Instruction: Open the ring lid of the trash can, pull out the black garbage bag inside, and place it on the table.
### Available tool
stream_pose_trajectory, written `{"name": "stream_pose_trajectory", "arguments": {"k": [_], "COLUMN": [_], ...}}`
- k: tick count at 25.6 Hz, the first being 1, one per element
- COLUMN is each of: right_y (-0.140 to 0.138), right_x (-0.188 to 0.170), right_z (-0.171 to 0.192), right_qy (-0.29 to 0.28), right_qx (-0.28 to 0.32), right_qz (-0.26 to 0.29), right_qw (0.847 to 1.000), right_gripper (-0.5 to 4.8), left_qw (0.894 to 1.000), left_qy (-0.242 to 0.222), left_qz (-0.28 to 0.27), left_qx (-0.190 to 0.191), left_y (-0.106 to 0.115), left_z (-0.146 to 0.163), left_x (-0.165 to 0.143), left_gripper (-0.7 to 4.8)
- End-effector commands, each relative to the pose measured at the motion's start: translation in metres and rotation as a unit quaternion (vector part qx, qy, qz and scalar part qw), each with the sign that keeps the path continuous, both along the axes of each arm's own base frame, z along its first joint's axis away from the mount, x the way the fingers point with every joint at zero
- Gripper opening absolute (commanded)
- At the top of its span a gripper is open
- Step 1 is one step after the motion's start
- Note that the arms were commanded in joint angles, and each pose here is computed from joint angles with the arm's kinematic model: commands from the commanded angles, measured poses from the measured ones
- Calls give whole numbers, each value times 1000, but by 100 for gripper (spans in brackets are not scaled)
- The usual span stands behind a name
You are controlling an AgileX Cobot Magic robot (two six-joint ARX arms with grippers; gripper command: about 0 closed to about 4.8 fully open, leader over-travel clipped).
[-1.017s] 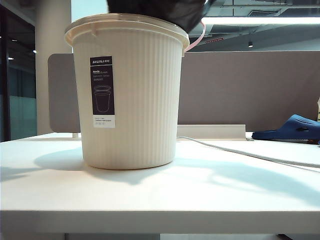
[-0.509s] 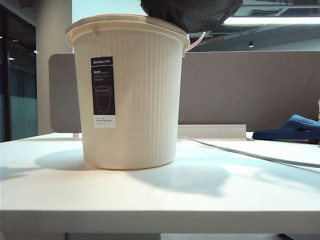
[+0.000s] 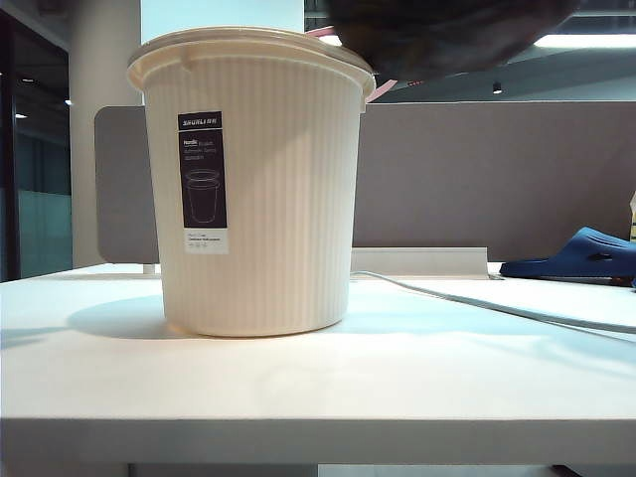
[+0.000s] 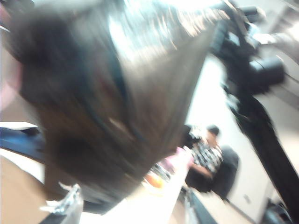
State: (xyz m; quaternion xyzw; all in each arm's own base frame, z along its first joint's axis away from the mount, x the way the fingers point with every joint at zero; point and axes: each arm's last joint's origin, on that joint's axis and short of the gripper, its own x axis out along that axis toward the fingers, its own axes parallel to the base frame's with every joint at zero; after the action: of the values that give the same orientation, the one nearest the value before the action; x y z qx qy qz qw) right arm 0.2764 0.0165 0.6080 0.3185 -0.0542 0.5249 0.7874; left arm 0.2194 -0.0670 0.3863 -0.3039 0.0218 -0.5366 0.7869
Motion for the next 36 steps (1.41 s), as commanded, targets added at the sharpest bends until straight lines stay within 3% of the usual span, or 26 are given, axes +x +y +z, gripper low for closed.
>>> {"name": "stream_pose_trajectory", "arguments": {"k": [1, 9, 16, 27, 36], "right_y": [-14, -34, -56, -61, -64], "right_x": [-11, -8, -1, 7, 16], "right_z": [9, 7, -1, -11, -25], "right_qy": [-33, -35, -35, -42, -26], "right_qx": [4, 0, -38, -88, -140], "right_qz": [-32, -73, -141, -198, -260], "right_qw": [999, 997, 989, 975, 955], "right_gripper": [-6, -6, -6, -6, -6], "left_qw": [1000, 1000, 999, 998, 998], "left_qy": [-13, -20, -17, -16, -9], "left_qz": [3, 4, 1, 1, 2], "left_qx": [5, 18, 34, 55, 62], "left_y": [0, 4, 3, 3, 2], "left_z": [2, 0, -5, -10, -12], "left_x": [-1, 2, 5, 6, 7], "left_gripper": [278, 278, 278, 278, 278]}}
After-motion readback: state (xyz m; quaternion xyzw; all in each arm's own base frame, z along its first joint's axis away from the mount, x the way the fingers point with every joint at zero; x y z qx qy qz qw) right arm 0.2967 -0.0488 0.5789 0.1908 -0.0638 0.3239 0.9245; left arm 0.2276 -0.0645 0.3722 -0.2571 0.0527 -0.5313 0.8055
